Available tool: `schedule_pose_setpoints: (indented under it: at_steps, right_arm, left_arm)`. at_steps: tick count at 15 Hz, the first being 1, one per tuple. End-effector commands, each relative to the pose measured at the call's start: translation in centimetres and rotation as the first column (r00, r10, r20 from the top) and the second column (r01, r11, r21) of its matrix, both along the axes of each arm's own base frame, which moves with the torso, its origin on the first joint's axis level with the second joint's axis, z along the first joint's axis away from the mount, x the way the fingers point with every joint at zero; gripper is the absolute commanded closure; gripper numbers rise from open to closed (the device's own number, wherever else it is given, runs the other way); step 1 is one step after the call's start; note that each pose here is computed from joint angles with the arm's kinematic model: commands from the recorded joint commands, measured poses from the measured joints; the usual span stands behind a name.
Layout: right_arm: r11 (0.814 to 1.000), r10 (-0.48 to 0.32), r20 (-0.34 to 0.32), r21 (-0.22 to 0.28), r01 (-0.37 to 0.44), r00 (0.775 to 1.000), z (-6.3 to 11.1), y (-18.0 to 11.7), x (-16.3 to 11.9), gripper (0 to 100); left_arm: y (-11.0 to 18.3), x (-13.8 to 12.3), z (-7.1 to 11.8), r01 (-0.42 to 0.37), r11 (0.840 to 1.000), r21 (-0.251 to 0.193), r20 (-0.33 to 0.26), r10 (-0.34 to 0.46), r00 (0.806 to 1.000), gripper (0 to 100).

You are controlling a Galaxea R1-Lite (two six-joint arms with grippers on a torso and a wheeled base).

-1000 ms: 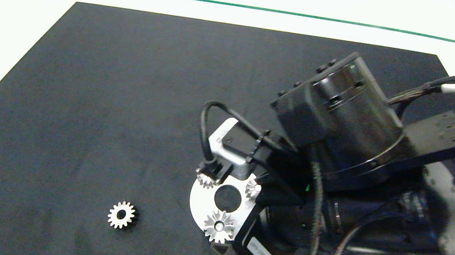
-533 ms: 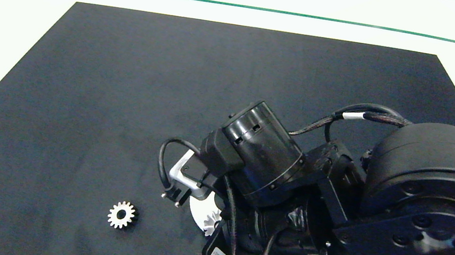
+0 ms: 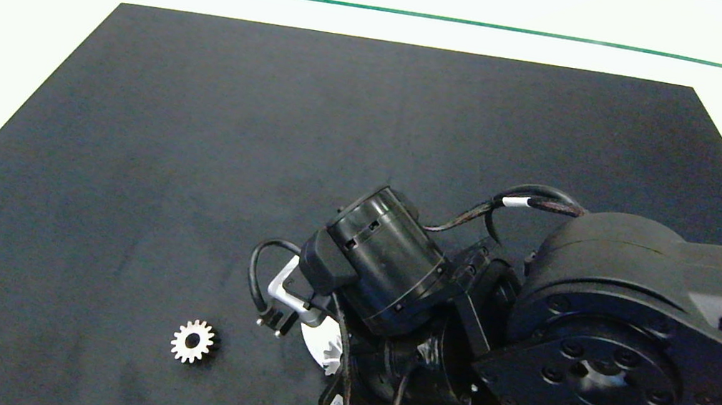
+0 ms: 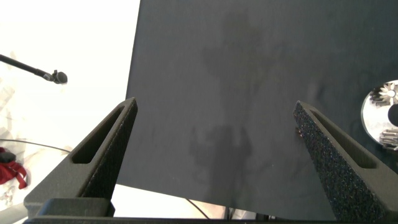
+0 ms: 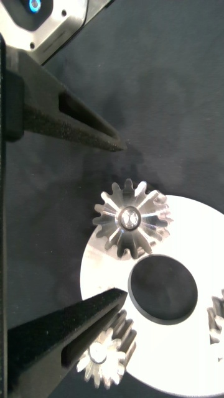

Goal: Remove an incorrectly installed larger gear and replace it with the correct smaller gear

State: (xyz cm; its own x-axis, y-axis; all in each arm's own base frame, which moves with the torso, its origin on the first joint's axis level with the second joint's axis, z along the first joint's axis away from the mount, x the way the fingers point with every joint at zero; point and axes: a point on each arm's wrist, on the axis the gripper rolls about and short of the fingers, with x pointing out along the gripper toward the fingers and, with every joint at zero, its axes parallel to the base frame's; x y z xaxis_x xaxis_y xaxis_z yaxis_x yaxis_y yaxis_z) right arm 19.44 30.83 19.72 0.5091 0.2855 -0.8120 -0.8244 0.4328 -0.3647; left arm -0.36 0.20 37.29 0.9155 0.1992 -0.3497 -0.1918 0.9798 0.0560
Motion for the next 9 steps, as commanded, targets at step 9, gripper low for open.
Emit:
schedule_pose_setpoints:
  at_steps: [9]
  right_arm:
    - [0.999, -0.021, -0.021, -0.045, 0.02, 1.0, -1.7, 0.1, 1.3, 33]
  left_arm:
    - [0.0, -0.5, 0.0, 0.004, 1.0, 0.012, 0.006, -0.004, 1.0, 0]
